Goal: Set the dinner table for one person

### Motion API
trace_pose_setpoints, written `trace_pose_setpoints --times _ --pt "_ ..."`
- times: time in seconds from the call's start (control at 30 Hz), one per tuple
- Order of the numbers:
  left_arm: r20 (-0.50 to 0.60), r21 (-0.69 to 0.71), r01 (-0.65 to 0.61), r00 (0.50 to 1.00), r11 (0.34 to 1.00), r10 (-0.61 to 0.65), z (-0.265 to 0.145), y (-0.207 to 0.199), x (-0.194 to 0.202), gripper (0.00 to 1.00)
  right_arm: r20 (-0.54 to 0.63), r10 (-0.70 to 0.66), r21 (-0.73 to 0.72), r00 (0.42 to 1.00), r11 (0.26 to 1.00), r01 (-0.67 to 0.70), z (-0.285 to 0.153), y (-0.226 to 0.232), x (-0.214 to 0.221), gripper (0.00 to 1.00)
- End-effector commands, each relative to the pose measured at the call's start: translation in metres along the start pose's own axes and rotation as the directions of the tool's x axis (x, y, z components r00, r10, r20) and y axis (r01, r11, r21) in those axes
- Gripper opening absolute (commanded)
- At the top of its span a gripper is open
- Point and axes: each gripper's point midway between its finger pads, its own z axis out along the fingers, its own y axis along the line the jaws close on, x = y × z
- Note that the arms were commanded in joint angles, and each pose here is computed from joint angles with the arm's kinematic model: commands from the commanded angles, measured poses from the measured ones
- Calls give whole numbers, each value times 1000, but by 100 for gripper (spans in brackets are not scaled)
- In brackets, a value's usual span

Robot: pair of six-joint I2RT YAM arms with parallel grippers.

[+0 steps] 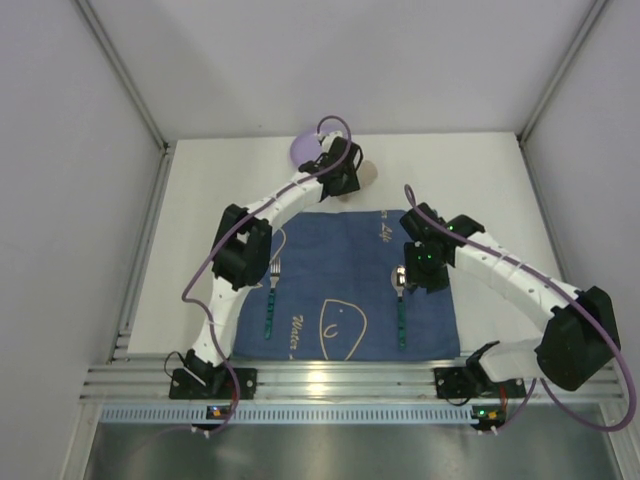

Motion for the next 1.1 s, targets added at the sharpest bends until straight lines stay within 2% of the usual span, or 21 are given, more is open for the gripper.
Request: trace_pose_setpoints --times 0.0,0.03,0.07,0.13,0.2,0.27,0.5,0.6,0.7,0.73,0.77,0.87,0.9,0.93,1.07 --pt "124 29 -74 990 997 70 -19 -22 -36 40 27 -26 -3 999 1000 26 -2 4 -7 43" --pt "137 27 -84 987 996 79 -21 -23 -39 39 23 -32 -2 999 999 32 -1 5 -7 43" --pt "149 30 -102 984 994 97 -24 -25 -43 28 26 -36 -4 999 999 37 -1 6 -10 42" --pt "163 32 -125 980 992 118 -25 -26 -47 21 26 -42 -7 999 999 43 1 9 -12 42" --pt "173 28 -129 977 991 123 -23 -26 -49 6 23 -47 -10 999 999 47 2 10 -13 42" --pt "176 33 -143 975 989 135 -23 -29 -51 0 24 -54 -13 998 998 55 1 12 -15 41" --pt "171 45 -165 973 985 155 -31 -28 -50 0 25 -58 -12 998 998 58 2 8 -10 40" --pt "181 107 -190 969 976 169 -52 -41 -60 0 30 -51 -15 998 999 51 1 6 -8 39" --pt "141 182 -308 948 934 285 -71 -56 -60 0 32 -53 -7 998 999 53 -1 3 -6 39" --pt "177 247 -374 925 894 338 -92 -77 -77 0 33 -51 -4 998 999 51 -1 2 -6 39" --pt "96 242 -407 914 881 395 -99 -68 -64 0 35 -51 2 998 999 51 -1 1 -6 39" --pt "62 254 -472 879 844 473 -124 -60 -62 0 41 -44 19 998 999 43 -4 -2 -10 40" --pt "75 288 -479 875 830 479 -149 -62 -64 0 46 -40 23 998 999 39 -6 -3 -13 40" --pt "8 275 -475 871 836 492 -146 -46 -46 0 62 -36 19 997 999 35 -11 -1 -19 41" --pt "-92 339 -501 824 796 558 -176 -38 -14 0 91 -24 36 996 999 21 -24 -7 -34 42"
